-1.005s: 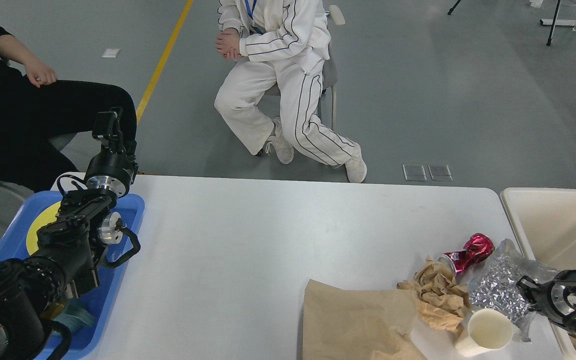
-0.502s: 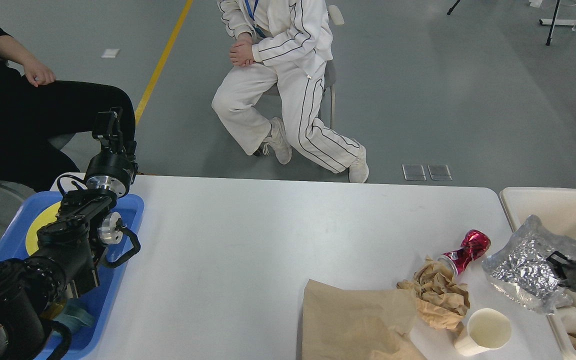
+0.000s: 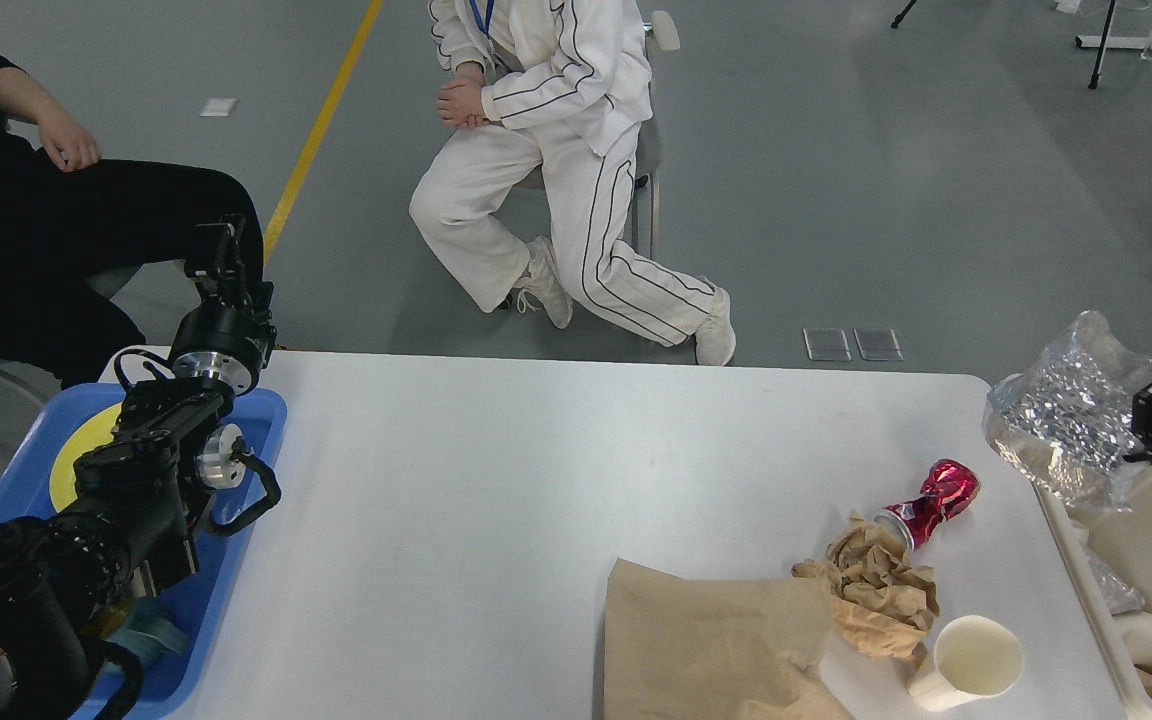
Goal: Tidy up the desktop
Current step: 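Grasp the crumpled foil with the right gripper and lift it, then drop the foil into the white bin and raise the right gripper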
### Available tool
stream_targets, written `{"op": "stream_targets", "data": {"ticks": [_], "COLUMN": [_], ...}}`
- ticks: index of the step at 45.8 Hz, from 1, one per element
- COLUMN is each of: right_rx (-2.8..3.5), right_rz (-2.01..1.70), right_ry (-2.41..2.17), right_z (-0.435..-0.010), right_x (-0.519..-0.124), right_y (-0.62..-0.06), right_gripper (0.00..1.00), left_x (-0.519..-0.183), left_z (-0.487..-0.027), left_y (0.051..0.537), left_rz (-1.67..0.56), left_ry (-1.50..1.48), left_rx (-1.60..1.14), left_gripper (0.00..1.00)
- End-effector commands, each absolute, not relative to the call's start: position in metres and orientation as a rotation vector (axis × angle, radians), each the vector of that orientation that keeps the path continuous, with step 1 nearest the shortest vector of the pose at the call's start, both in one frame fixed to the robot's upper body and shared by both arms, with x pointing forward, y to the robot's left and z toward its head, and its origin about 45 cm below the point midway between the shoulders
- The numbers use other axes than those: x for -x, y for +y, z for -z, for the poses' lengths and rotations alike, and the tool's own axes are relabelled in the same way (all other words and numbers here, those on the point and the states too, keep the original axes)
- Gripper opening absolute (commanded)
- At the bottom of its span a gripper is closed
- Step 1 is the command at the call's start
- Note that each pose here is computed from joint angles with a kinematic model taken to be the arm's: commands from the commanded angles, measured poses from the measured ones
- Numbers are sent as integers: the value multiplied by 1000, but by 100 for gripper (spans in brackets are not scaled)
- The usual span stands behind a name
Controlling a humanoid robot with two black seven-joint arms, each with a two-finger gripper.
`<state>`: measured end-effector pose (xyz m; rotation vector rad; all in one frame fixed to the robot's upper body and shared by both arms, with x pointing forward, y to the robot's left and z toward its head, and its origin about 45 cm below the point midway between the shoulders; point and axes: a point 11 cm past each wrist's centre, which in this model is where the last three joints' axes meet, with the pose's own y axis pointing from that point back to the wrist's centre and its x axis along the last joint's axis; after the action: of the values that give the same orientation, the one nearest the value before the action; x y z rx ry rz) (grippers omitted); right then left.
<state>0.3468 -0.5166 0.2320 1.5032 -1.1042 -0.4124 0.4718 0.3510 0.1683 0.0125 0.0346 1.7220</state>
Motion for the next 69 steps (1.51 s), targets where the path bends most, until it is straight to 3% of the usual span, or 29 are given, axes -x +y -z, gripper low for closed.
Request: {"op": "stream_targets", "data": {"ticks": [1,14,22,32,44,45,46,49,50,59,69], "right_rx": [-1660,-1842,-1779,-1319,-986,-973,-954,-910,-907,-898,-962], "right_rz": [374,217,167,229,260,263,265,258,256,298,284], "right_ry": [-1043,-995,-1065,-1283,-1406,-1415,-1419,-1448,-1461,-1441,-1437], "right_z": [-280,-370,-375,-288,-209,-204,-199,-195,-194,-170,-168], "right_x": [-373,-406,-414,-368,-295,-291,-286,-278,-279,-262,-283], "right_y": [-491,-452,-462,-559,-619,-621,-625,-638,-640,-640,-621], "right_gripper": [0,0,0,0,0,2,18,92,100,100,100], "left_x": [-472,-472,-472,-472,-471,-472,-472,-472,-472,-472,-472], "left_z": [-168,-168,-168,-168,-168,-168,-168,-168,-168,-168,-168], "left_y": [351,351,351,351,351,351,351,351,351,351,351], "left_rz": [-1722,-1722,-1722,-1722,-1723,-1722,-1722,-1722,-1722,-1722,-1722], "left_ry": [35,35,35,35,36,35,35,35,35,35,35], "left_rx": [-12,-12,-12,-12,-14,-12,-12,-12,-12,-12,-12], "left_gripper": [97,97,97,97,97,97,97,97,97,97,97]}}
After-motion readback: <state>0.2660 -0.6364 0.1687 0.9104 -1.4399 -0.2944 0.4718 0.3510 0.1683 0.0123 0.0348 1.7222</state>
